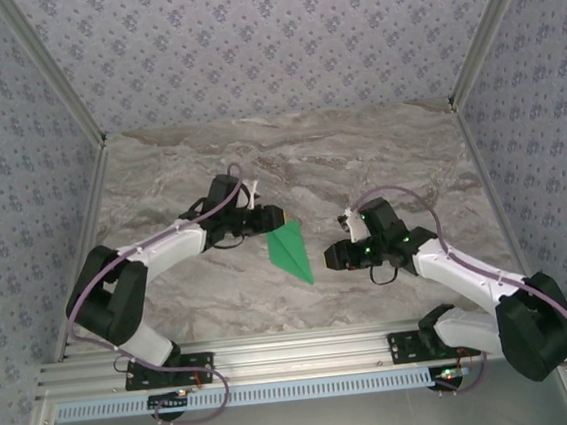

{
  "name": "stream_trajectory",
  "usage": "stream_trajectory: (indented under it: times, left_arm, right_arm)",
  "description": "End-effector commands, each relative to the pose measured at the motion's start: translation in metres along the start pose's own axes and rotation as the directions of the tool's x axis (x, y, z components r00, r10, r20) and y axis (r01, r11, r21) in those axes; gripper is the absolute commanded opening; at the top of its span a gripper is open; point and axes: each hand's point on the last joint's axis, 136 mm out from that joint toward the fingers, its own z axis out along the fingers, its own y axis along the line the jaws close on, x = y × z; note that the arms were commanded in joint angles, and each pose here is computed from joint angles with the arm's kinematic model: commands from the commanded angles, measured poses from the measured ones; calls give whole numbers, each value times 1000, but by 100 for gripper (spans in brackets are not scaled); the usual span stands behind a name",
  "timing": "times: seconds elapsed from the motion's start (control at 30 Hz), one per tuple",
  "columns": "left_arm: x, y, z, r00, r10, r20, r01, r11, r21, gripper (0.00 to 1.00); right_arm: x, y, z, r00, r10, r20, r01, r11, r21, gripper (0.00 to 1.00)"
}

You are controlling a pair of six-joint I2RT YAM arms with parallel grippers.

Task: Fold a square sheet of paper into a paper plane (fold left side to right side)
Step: Turn over the paper at the center of the table.

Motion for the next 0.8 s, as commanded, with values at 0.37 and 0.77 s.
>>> stream_trajectory:
  times: [0.37,0.77]
  left_arm:
    - [24,38,49,990,-109,-94,102,992,-77,47]
    - [5,15,62,994,-65,-83,66,998,11,22]
  right_arm:
    - [-2,2,-9,998,-50,40,49,998,27,41]
    - [-1,7,-14,998,-22,60,24,999,-33,56]
